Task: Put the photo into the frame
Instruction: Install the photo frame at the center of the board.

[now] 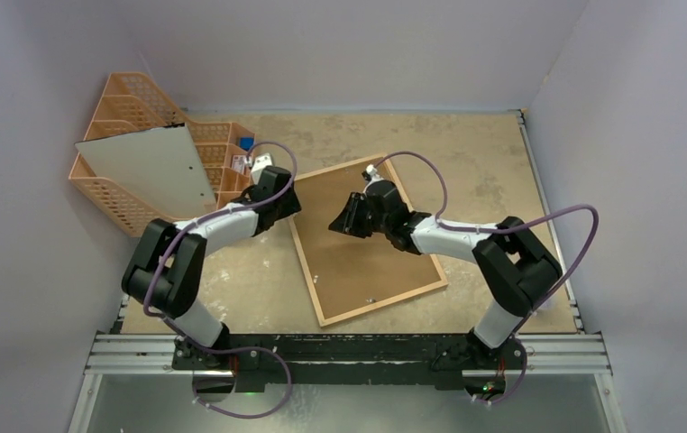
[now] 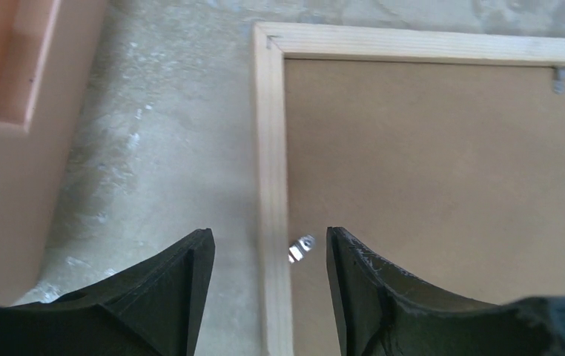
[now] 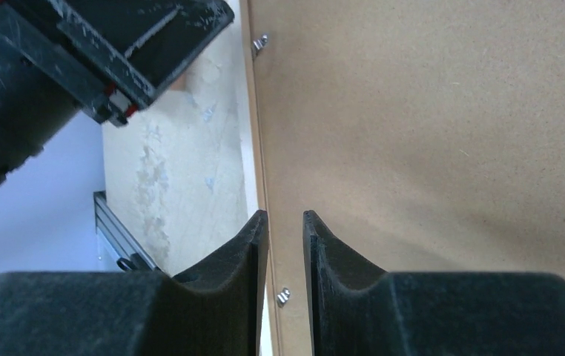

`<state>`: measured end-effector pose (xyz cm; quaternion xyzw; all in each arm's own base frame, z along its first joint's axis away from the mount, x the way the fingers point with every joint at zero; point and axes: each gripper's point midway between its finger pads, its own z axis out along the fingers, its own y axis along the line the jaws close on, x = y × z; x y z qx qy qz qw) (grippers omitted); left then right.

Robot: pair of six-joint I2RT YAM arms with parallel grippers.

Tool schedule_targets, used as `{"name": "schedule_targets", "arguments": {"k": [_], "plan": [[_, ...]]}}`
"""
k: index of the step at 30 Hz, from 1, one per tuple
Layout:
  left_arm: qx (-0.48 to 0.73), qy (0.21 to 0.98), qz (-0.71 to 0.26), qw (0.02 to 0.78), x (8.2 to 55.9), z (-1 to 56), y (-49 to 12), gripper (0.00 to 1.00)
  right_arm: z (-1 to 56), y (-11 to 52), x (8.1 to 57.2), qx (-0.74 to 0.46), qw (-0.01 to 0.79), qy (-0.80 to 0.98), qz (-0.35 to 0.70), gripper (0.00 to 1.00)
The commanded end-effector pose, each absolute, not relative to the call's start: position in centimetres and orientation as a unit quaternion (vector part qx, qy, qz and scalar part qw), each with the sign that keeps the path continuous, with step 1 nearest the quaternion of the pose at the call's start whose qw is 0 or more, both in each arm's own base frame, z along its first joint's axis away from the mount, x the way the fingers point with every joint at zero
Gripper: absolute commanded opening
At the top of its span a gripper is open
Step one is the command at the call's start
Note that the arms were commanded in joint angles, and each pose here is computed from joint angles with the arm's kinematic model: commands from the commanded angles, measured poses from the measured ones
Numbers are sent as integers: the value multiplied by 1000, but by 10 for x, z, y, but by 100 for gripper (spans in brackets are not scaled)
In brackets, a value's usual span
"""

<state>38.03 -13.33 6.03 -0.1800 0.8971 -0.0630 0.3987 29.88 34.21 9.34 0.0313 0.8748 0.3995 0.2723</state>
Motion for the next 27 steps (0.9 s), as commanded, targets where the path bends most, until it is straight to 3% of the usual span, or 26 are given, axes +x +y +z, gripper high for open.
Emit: {"name": "schedule_targets", "arguments": {"k": [1, 17, 23, 27], "plan": [[-206, 886, -41, 414, 407, 63, -116, 57, 112, 344, 310, 10, 300, 862, 409, 26], [-133, 897, -108, 408, 484, 39, -155, 15, 119, 239, 352, 96, 372, 875, 293, 25], [-93, 889, -136, 427, 525, 54, -163, 13, 106, 175, 377, 179, 391, 880, 203, 26], [-94, 882, -150, 437, 529, 63, -163, 21, 87, 143, 384, 213, 381, 887, 152, 30]]}}
